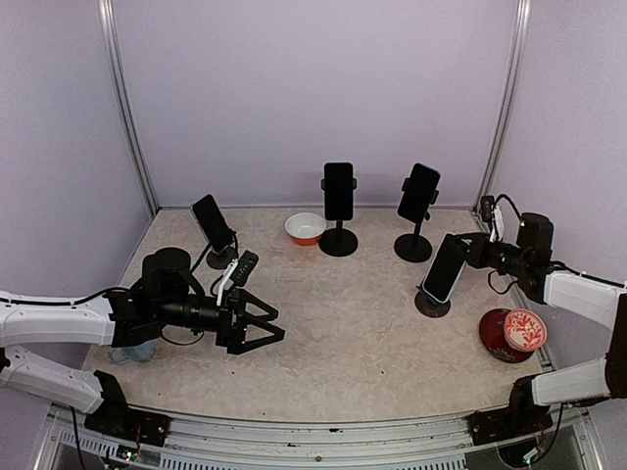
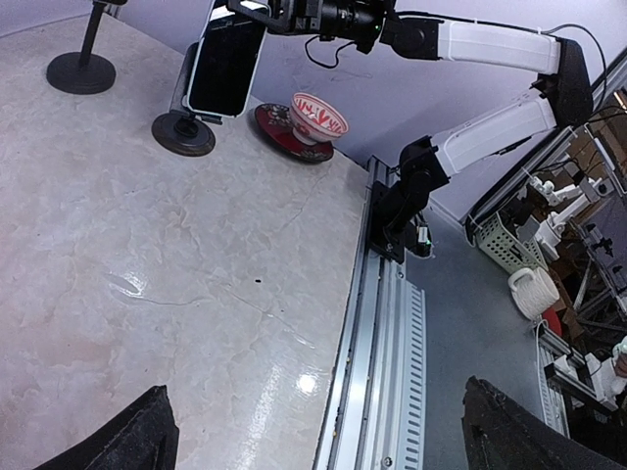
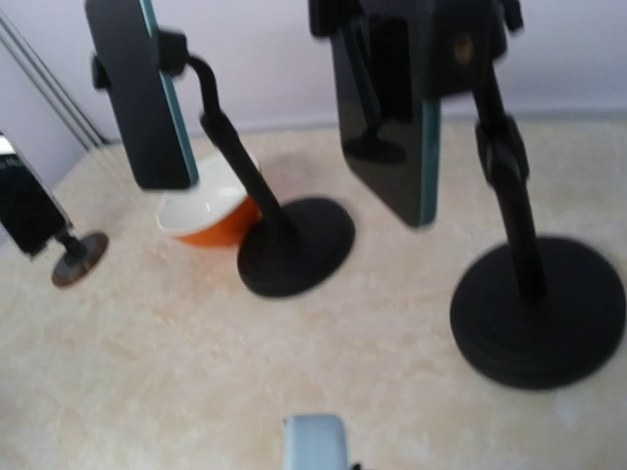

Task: Place the phone on the phone stand
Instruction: Adjust the phone with the phone stand.

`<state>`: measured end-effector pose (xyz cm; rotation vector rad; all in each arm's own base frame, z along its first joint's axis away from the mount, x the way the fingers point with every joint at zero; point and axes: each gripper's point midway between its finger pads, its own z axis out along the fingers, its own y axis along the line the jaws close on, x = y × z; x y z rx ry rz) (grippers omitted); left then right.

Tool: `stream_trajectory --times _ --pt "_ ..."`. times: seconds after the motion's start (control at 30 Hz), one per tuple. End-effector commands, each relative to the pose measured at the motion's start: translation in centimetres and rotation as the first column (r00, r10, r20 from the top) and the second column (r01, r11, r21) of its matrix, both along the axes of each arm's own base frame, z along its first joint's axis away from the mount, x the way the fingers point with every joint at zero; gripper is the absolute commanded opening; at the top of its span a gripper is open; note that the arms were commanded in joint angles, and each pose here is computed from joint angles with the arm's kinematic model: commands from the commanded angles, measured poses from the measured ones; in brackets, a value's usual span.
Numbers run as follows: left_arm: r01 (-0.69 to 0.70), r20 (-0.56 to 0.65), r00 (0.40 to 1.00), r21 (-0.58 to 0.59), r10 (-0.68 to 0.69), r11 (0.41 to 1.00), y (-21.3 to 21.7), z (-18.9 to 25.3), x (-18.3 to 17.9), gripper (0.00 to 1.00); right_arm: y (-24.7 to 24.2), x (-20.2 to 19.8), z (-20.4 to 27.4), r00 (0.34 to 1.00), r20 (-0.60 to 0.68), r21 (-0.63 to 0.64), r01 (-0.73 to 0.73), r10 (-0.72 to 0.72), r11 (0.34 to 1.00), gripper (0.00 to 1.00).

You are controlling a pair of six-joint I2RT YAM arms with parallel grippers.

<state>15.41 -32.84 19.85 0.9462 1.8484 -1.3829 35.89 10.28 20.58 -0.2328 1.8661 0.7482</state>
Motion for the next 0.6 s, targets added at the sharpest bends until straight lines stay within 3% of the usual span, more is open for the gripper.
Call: stream_trajectory --times 0.0,0.57 --pt "-0.005 0.009 1.000 -0.030 0.005 1.000 -0.2 1.1 -0.1 0.99 0.0 0.6 3.7 0.990 0.142 0.051 -0.003 -0.004 0.999 0.00" --pt "-0.001 0.001 1.000 -0.021 0.001 1.000 -0.3 0.5 0.0 0.99 -0.2 0.5 -0.4 0.996 0.088 0.037 0.011 -0.014 0.999 0.00"
